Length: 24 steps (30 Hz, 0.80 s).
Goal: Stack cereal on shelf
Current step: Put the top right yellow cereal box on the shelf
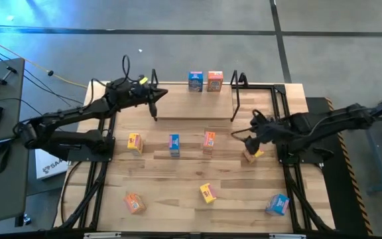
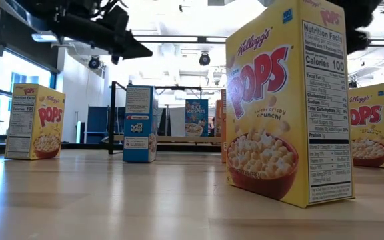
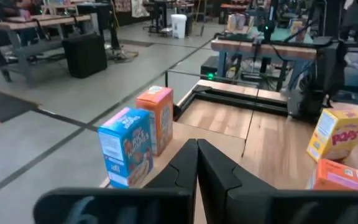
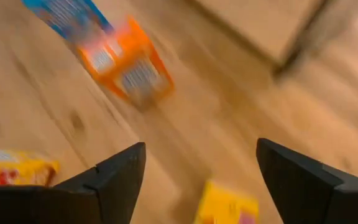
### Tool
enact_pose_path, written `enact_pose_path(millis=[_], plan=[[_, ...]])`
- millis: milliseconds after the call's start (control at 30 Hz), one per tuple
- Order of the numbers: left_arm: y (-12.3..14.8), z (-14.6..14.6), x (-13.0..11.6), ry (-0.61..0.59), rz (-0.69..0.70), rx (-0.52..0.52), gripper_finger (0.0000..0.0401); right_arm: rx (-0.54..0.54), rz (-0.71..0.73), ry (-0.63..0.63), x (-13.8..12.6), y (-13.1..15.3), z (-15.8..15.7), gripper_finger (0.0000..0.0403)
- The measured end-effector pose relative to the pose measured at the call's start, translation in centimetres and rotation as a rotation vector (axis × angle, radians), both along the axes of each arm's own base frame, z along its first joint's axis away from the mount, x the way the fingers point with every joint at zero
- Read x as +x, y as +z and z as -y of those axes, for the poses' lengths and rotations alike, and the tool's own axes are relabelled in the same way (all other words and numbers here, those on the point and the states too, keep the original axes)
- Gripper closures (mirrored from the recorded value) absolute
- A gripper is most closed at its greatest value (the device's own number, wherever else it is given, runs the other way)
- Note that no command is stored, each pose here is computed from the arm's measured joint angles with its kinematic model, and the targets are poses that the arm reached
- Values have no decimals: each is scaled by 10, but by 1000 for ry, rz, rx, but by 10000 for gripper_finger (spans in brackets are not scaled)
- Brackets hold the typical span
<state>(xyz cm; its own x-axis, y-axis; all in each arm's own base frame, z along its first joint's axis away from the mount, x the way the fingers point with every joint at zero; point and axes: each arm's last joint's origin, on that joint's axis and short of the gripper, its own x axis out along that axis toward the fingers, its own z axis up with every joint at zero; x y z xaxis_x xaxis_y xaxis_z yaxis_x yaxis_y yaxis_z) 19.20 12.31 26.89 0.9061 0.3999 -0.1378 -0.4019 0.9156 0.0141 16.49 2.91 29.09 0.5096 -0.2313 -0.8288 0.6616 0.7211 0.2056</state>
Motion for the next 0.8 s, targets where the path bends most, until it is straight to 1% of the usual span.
enact_pose_path(millis=[67,167,333,533,800], plan=[[-2,1,-5,23,3,12,400,61,-99,-59,2,0,-6,106],[-6,-1,-10,66,-4,-4,400,134,-231,-128,6,-9,-15,106],[-12,-6,-15,101,-9,-29,400,193,-346,-189,13,-24,-20,106],[-16,-7,-17,105,-26,-33,401,206,-358,-232,15,-26,-13,106],[-16,-7,-17,103,-32,-28,401,237,-369,-229,16,-26,-7,107]])
